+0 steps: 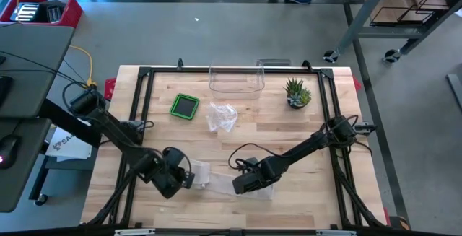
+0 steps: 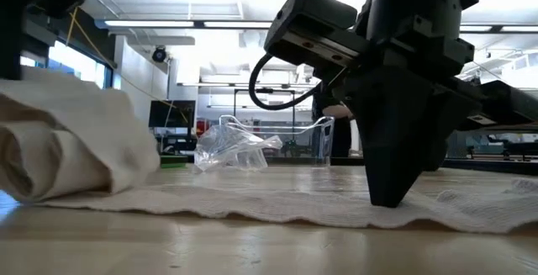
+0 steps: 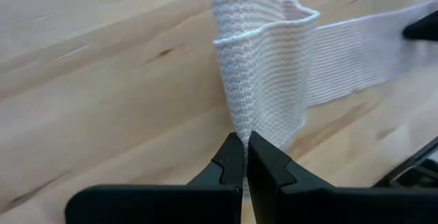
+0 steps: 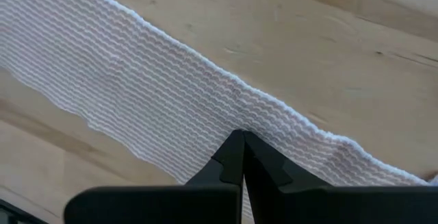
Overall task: Roll bandage
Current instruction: Roll the bandage
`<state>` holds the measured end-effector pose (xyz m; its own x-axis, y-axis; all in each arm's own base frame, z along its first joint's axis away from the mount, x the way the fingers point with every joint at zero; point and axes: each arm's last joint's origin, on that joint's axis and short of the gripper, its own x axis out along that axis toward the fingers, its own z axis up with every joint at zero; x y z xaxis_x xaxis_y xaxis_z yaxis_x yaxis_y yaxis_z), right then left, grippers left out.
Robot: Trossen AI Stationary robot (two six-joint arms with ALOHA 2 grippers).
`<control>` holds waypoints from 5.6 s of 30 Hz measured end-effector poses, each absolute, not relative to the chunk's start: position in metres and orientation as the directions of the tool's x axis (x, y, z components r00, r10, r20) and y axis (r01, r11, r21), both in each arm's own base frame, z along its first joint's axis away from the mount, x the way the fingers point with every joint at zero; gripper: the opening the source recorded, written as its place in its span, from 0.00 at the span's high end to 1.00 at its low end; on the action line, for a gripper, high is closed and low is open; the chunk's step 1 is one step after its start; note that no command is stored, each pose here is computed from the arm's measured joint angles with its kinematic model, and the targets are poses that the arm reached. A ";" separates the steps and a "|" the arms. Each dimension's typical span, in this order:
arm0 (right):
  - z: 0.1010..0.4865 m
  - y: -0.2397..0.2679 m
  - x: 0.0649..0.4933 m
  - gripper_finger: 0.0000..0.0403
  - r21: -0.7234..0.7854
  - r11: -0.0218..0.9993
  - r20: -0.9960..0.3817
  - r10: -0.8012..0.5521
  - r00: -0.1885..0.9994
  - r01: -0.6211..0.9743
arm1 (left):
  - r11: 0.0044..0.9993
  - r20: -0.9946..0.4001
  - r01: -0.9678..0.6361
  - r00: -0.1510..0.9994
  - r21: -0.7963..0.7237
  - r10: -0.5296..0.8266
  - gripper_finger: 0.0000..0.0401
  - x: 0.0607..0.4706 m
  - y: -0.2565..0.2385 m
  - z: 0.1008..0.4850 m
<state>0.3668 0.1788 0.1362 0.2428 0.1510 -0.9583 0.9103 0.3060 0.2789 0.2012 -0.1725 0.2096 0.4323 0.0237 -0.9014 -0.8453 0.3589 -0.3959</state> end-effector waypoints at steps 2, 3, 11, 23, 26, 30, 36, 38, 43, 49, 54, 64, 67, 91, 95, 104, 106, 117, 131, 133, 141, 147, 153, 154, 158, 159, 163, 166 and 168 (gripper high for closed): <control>0.136 0.179 0.367 1.00 0.279 0.306 -0.958 0.151 0.243 0.910 | 0.350 -0.894 -0.841 0.448 -0.413 0.021 1.00 0.208 -0.168 0.210; 0.136 0.179 0.367 1.00 0.279 0.306 -0.958 0.151 0.243 0.910 | 0.352 -0.890 -0.836 0.455 -0.420 0.019 1.00 0.210 -0.166 0.211; 0.136 0.179 0.367 1.00 0.281 0.305 -0.958 0.143 0.248 0.910 | 0.388 -0.869 -0.797 0.495 -0.462 -0.017 1.00 0.225 -0.159 0.213; 0.136 0.175 0.369 1.00 0.283 0.298 -0.958 0.130 0.255 0.912 | 0.533 -0.887 -0.739 0.460 -0.412 -0.048 1.00 0.282 -0.166 0.200; 0.136 0.175 0.369 1.00 0.283 0.298 -0.958 0.130 0.254 0.912 | 0.540 -0.850 -0.704 0.525 -0.462 -0.042 0.98 0.300 -0.168 0.204; 0.136 0.175 0.369 1.00 0.282 0.301 -0.958 0.131 0.254 0.911 | 0.532 -0.780 -0.629 0.619 -0.566 -0.098 0.93 0.316 -0.170 0.208; 0.136 0.176 0.368 1.00 0.281 0.300 -0.959 0.130 0.252 0.912 | 0.540 -0.784 -0.616 0.605 -0.573 -0.142 0.80 0.319 -0.166 0.209; 0.136 0.176 0.368 1.00 0.281 0.299 -0.959 0.130 0.253 0.912 | 0.538 -0.785 -0.616 0.601 -0.575 -0.151 0.75 0.319 -0.167 0.209; 0.136 0.176 0.368 1.00 0.281 0.300 -0.959 0.125 0.255 0.911 | 0.542 -0.790 -0.613 0.589 -0.574 -0.171 0.64 0.317 -0.168 0.207; 0.150 0.175 0.362 1.00 0.279 0.357 -0.960 0.111 0.256 0.892 | 0.557 -0.849 -0.690 0.525 -0.462 -0.055 0.58 0.295 -0.154 0.223; 0.161 0.173 0.357 1.00 0.267 0.399 -0.964 0.119 0.239 0.877 | 0.554 -0.859 -0.718 0.511 -0.422 0.008 0.58 0.267 -0.136 0.235; 0.173 0.173 0.358 1.00 0.323 0.365 -0.946 0.138 0.292 0.873 | 0.213 -0.670 -0.635 0.716 -0.742 -0.198 0.59 0.257 -0.137 0.182; 0.178 0.170 0.357 1.00 0.328 0.366 -0.945 0.123 0.304 0.871 | 0.236 -0.665 -0.623 0.719 -0.746 -0.203 0.59 0.253 -0.135 0.175; 0.179 0.156 0.365 1.00 0.340 0.355 -0.940 0.117 0.319 0.871 | 0.131 -0.641 -0.635 0.707 -0.761 -0.300 0.59 0.276 -0.126 0.116; 0.180 0.156 0.365 1.00 0.345 0.354 -0.938 0.118 0.325 0.869 | 0.122 -0.639 -0.635 0.709 -0.762 -0.299 0.59 0.277 -0.126 0.116; 0.180 0.156 0.365 1.00 0.346 0.354 -0.938 0.115 0.327 0.869 | 0.150 -0.638 -0.624 0.713 -0.767 -0.291 0.73 0.278 -0.125 0.116; 0.180 0.156 0.366 1.00 0.346 0.354 -0.938 0.115 0.327 0.869 | 0.153 -0.635 -0.620 0.717 -0.769 -0.286 0.88 0.278 -0.125 0.117; 0.184 0.157 0.364 1.00 0.356 0.355 -0.934 0.138 0.329 0.864 | 0.180 -0.716 -0.697 0.641 -0.694 -0.277 0.99 0.254 -0.125 0.116; 0.183 0.169 0.362 1.00 0.382 0.368 -0.922 0.220 0.320 0.848 | 0.115 -0.796 -0.793 0.572 -0.598 -0.197 1.00 0.191 -0.141 0.134; 0.179 0.172 0.362 1.00 0.372 0.376 -0.924 0.239 0.299 0.849 | 0.102 -0.792 -0.792 0.576 -0.602 -0.203 1.00 0.189 -0.144 0.134; 0.154 0.186 0.369 1.00 0.388 0.379 -0.910 0.304 0.283 0.840 | 0.129 -0.795 -0.792 0.562 -0.597 -0.231 1.00 0.181 -0.154 0.134; 0.154 0.188 0.369 1.00 0.393 0.370 -0.910 0.287 0.298 0.842 | 0.182 -0.806 -0.791 0.540 -0.584 -0.242 1.00 0.176 -0.158 0.133; 0.146 0.191 0.368 1.00 0.373 0.358 -0.919 0.268 0.289 0.856 | 0.241 -0.811 -0.777 0.529 -0.582 -0.250 1.00 0.173 -0.160 0.132; 0.145 0.192 0.369 1.00 0.375 0.358 -0.918 0.269 0.290 0.855 | 0.237 -0.811 -0.778 0.529 -0.581 -0.251 1.00 0.173 -0.160 0.132; 0.141 0.192 0.372 1.00 0.385 0.352 -0.915 0.266 0.304 0.853 | 0.210 -0.807 -0.784 0.534 -0.584 -0.252 1.00 0.173 -0.161 0.133; 0.139 0.191 0.371 1.00 0.369 0.354 -0.923 0.246 0.295 0.859 | 0.207 -0.803 -0.781 0.538 -0.589 -0.255 1.00 0.173 -0.161 0.133; 0.137 0.185 0.368 1.00 0.318 0.356 -0.944 0.204 0.260 0.879 | 0.177 -0.794 -0.782 0.547 -0.598 -0.266 1.00 0.174 -0.162 0.134; 0.136 0.177 0.370 1.00 0.300 0.343 -0.951 0.180 0.251 0.890 | 0.179 -0.787 -0.774 0.555 -0.607 -0.270 1.00 0.176 -0.164 0.137; 0.136 0.172 0.372 1.00 0.294 0.334 -0.953 0.170 0.250 0.895 | 0.192 -0.771 -0.752 0.578 -0.630 -0.267 1.00 0.178 -0.168 0.142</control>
